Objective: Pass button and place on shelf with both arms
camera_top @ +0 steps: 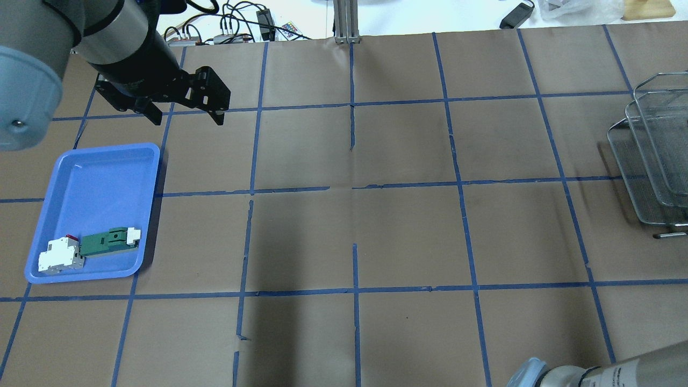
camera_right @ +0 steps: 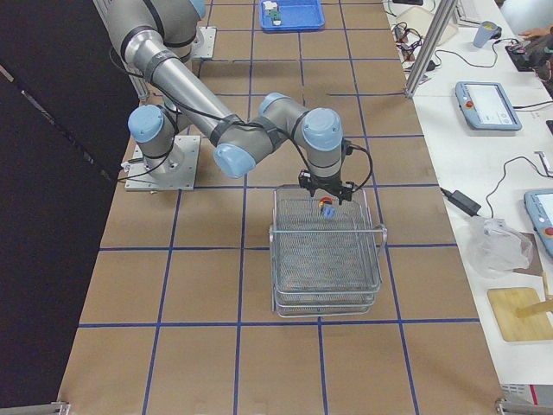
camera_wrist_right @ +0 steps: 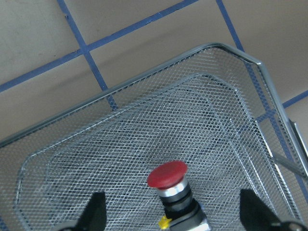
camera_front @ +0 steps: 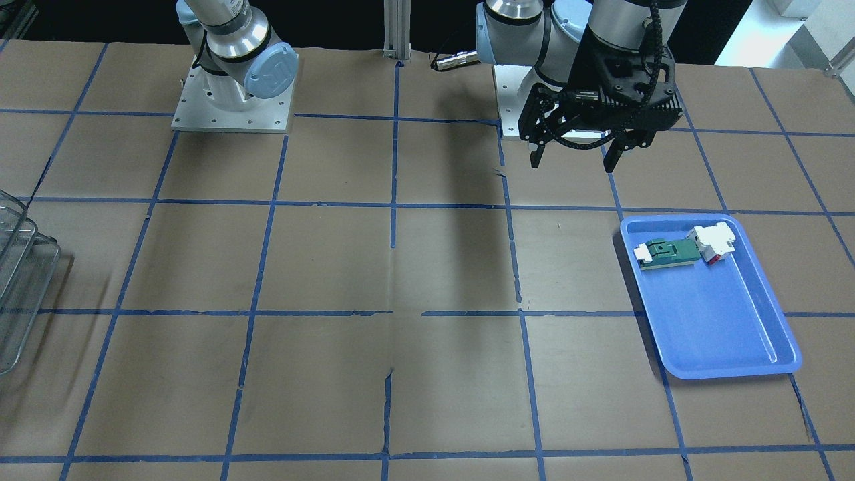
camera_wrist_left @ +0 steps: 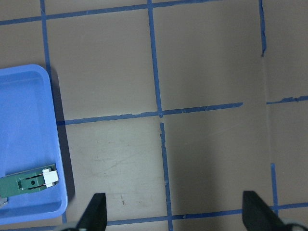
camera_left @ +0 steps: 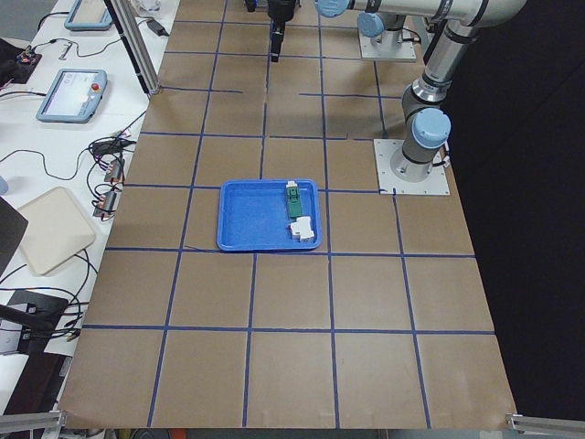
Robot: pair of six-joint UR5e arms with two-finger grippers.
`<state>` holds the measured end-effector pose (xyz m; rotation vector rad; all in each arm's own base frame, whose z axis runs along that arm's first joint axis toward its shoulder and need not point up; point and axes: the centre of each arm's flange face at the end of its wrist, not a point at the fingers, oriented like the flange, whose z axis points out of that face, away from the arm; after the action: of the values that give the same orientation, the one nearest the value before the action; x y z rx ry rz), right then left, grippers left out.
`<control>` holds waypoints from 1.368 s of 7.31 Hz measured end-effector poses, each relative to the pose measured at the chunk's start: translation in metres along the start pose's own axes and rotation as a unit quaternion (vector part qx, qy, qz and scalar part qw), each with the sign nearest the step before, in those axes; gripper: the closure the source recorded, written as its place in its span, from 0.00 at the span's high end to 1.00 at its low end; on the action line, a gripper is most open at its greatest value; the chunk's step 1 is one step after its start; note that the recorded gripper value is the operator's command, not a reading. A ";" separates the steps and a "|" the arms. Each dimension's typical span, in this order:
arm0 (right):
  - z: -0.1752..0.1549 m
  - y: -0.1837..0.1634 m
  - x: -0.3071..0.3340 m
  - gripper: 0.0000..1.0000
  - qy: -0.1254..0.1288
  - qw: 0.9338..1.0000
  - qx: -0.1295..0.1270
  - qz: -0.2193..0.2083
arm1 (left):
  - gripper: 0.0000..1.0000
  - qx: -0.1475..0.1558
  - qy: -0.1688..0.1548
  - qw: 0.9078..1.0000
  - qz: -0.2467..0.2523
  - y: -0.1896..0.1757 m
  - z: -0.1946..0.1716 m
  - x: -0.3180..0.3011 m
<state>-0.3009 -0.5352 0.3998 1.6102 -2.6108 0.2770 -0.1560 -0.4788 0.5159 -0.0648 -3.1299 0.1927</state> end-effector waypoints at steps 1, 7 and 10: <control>-0.017 -0.009 -0.010 1.00 0.003 1.000 -0.006 0.031 | 1.00 0.000 -0.001 1.000 -0.002 0.003 0.000 0.003; -0.060 -0.301 -0.137 1.00 -0.021 0.968 -0.036 0.247 | 1.00 -0.005 0.000 1.000 0.005 0.013 0.005 0.007; -0.071 -0.397 -0.208 1.00 -0.016 0.906 -0.048 0.420 | 1.00 -0.036 -0.001 0.999 0.000 0.008 0.011 0.005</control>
<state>0.1437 -0.5124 0.4864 0.3686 -3.1140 0.1428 -0.1603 -0.4723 0.5038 -0.0655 -3.1378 0.0800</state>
